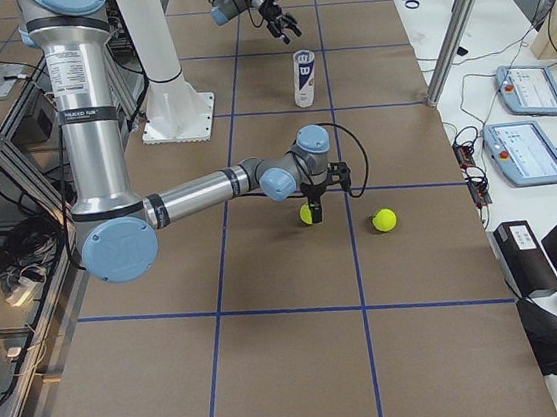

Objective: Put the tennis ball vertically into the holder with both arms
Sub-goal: 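Reach the right gripper to a yellow ball while the left gripper approaches the can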

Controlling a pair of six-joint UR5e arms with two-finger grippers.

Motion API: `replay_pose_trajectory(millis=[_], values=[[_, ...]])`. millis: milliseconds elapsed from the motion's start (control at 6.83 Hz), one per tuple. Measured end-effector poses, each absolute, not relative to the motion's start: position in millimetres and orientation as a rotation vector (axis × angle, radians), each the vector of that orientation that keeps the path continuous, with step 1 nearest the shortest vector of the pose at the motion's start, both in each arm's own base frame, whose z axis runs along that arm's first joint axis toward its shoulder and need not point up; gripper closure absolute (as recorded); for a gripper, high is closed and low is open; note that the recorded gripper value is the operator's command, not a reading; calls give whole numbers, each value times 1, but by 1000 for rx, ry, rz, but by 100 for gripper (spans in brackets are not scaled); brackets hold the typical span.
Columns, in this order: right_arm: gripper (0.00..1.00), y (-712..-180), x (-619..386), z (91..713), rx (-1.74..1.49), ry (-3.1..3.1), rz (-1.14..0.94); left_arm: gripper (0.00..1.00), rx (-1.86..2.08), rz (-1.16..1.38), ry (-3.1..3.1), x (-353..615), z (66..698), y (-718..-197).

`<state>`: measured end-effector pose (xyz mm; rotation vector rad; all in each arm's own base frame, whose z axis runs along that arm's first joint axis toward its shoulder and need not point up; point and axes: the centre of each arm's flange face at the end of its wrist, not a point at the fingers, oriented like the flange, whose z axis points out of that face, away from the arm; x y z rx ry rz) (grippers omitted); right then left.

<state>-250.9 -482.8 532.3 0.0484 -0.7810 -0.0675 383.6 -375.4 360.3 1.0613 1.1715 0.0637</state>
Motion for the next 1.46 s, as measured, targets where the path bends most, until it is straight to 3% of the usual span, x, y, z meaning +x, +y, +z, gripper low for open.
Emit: replay_pose_trajectory(millis=[146, 293, 439, 585, 1463], values=[[0, -485, -258, 536, 40, -777, -76, 1, 1059, 64, 1169, 384, 362, -376], [9, -486, -264, 540, 33, -772, -83, 1, 1058, 65, 1166, 385, 363, -376], [50, -488, -269, 542, 27, -770, -87, 1, 1057, 65, 1165, 385, 364, -376], [98, -489, -272, 542, 25, -770, -89, 1, 1058, 65, 1166, 385, 363, -376], [100, -516, -232, 463, 61, -955, -83, 1, 1042, 70, 1183, 429, 356, -386]])
